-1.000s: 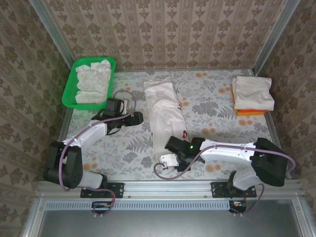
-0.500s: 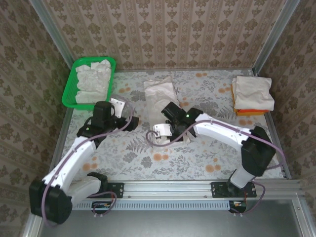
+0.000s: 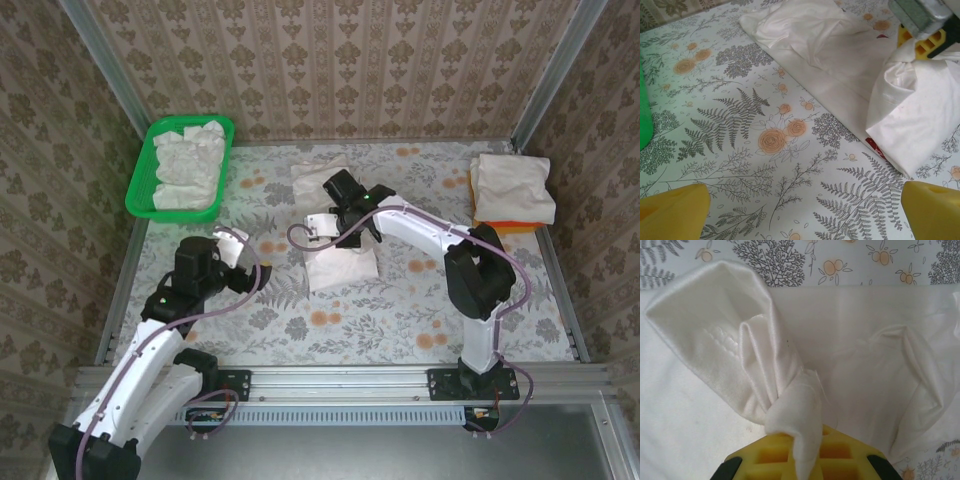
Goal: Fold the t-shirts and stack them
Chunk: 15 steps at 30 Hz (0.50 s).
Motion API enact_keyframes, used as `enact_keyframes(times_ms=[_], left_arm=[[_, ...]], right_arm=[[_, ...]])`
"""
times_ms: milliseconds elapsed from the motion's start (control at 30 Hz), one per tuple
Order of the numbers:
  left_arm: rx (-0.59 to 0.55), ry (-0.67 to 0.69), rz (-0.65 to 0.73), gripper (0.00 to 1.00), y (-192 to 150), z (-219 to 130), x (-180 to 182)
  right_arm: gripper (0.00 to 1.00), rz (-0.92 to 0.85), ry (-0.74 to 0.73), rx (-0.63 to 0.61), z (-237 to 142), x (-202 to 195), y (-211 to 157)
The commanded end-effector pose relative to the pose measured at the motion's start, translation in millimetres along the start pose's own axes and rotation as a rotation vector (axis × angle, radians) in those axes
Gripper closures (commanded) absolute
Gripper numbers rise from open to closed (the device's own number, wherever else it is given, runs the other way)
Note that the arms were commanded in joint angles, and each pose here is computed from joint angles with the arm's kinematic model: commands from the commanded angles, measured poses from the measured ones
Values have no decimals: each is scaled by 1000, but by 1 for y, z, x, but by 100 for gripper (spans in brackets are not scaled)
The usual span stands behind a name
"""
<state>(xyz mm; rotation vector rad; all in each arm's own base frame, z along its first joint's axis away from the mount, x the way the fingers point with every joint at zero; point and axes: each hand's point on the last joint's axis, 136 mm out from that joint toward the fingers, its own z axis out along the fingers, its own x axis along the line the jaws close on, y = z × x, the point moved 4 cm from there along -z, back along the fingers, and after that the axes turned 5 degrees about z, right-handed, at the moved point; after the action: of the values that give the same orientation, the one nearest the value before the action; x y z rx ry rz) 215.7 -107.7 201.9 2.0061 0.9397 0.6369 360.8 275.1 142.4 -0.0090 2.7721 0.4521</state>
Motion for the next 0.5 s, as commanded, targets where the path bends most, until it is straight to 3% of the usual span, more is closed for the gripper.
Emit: enact_keyframes(times_ms=[0, 467], left_arm=[[1, -13, 39, 0, -2, 3, -2], [-2, -35, 8, 0, -1, 15, -3]], right_arm=[[99, -24, -38, -34, 5, -19, 9], [99, -8, -73, -23, 40, -39, 7]])
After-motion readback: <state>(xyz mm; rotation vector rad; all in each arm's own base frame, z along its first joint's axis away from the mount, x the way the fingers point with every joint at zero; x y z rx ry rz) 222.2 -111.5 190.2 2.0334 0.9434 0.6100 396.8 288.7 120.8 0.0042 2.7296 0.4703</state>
